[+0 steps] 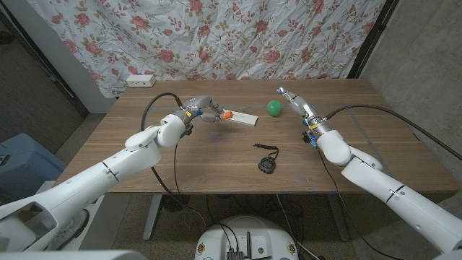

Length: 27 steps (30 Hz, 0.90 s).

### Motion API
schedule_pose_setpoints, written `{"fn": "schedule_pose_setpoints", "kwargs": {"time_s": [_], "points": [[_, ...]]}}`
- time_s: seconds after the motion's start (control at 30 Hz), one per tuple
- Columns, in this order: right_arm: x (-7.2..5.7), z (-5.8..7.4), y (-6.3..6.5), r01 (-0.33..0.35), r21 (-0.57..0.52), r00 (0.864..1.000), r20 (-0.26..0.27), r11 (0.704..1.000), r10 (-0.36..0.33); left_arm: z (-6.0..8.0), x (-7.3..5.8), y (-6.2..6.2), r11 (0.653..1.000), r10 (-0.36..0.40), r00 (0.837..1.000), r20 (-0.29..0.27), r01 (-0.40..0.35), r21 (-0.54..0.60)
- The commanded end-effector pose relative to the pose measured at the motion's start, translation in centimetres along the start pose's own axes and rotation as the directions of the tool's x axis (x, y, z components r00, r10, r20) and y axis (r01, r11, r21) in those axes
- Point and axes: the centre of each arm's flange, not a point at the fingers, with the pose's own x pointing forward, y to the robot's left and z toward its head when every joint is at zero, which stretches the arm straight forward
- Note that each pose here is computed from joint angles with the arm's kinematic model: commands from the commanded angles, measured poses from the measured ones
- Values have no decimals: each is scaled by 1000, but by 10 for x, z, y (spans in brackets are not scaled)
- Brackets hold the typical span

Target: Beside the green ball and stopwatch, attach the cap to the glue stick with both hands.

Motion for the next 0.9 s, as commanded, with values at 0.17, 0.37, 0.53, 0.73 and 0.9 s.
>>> {"fn": "schedule_pose_setpoints", "kwargs": {"time_s": [0.17,0.37,0.53,0.73,0.9], "points": [[-17,-30,-21,136,91,986,-105,987,-126,5,-2,-1,989,-36,999,-13,37,144],[-22,-37,-27,177,128,978,-132,976,-160,6,1,0,982,-58,998,-4,58,180],[-25,-43,-30,191,168,975,-147,967,-168,12,4,0,968,-71,997,19,64,243],[-30,-49,-32,201,207,972,-166,957,-168,14,3,-1,954,-82,996,29,70,291],[-33,-55,-33,207,253,969,-186,945,-162,13,1,-2,941,-88,996,26,74,331]]}}
